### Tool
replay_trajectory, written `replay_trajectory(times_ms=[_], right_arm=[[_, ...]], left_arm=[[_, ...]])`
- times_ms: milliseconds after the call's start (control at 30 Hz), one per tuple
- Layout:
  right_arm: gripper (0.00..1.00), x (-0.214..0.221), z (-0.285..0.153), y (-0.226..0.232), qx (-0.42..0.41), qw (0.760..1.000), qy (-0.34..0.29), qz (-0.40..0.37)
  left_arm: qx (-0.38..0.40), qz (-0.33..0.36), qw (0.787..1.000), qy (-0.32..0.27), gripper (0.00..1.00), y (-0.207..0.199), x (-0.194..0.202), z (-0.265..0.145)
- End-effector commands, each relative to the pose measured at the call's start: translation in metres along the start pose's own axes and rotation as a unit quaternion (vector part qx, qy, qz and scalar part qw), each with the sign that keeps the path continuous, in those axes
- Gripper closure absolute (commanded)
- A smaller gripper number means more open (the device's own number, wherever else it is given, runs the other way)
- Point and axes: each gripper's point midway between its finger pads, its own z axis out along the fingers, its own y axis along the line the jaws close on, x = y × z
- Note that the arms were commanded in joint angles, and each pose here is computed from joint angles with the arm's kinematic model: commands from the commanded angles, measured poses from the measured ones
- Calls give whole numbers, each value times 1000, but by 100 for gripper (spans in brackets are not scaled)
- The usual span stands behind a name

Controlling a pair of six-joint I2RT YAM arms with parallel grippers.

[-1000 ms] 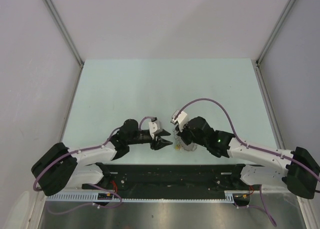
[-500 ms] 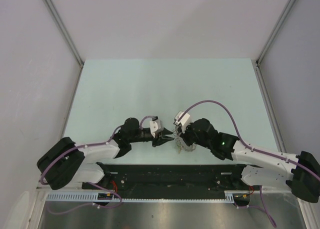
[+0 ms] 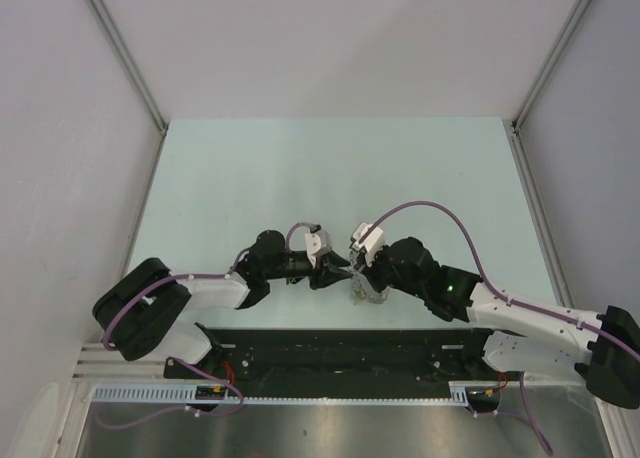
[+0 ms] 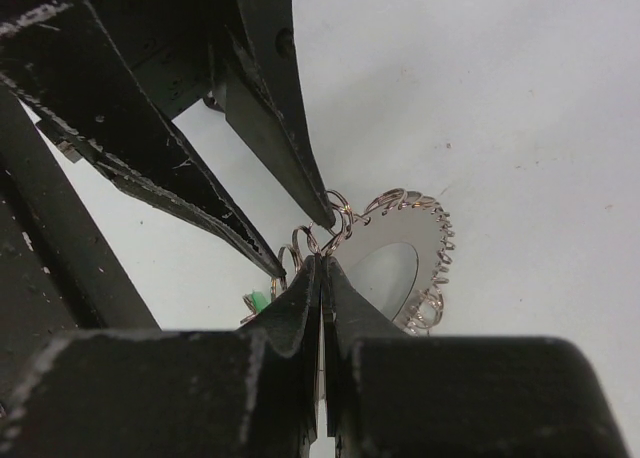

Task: Put the keys on the keyring

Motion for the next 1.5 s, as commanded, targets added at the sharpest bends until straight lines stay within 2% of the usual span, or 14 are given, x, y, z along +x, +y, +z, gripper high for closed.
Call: replay_trajectory(times_ms=[0, 100, 167, 233, 467, 700, 833, 967, 1033, 1067, 1133, 1333, 1467], right_arm=[[100, -31, -4, 1, -3, 998, -62, -2], [100, -30, -3, 1, -2, 998, -61, -3], [100, -29, -3, 1, -3, 998, -60, -2], [100, -28, -3, 1, -3, 998, -60, -2], [100, -27, -3, 1, -1, 998, -61, 2], [97, -31, -9, -7, 23, 997, -72, 26], [77, -35, -14, -20, 55, 994, -86, 50], [72, -34, -13, -26, 45, 988, -96, 111], [62, -32, -13, -31, 33, 982, -112, 150], [59, -33, -13, -23, 6, 981, -116, 157], [54, -34, -15, -25, 2, 978, -126, 166], [43, -24, -8, -24, 1, 982, -106, 155], [40, -12, 2, -19, -9, 984, -79, 158]], left_arm=[[27, 11, 999, -37, 64, -4, -27, 7], [32, 11, 999, -39, 67, -5, -30, 7], [33, 12, 999, -38, 73, -6, -30, 7], [34, 14, 999, -41, 73, -6, -34, 6], [25, 18, 999, -33, 98, -4, -40, 1], [-15, 34, 999, 6, 100, 10, -50, -5], [-53, 18, 997, 47, 99, 20, -46, -12], [-95, -22, 993, 69, 99, 30, -44, -18], [-106, -41, 991, 75, 100, 29, -40, -20], [-120, -61, 988, 77, 100, 31, -38, -21], [-135, -93, 983, 79, 100, 32, -35, -21], [-160, -161, 971, 76, 100, 29, -34, -14], [-171, -168, 967, 83, 100, 29, -26, -10]])
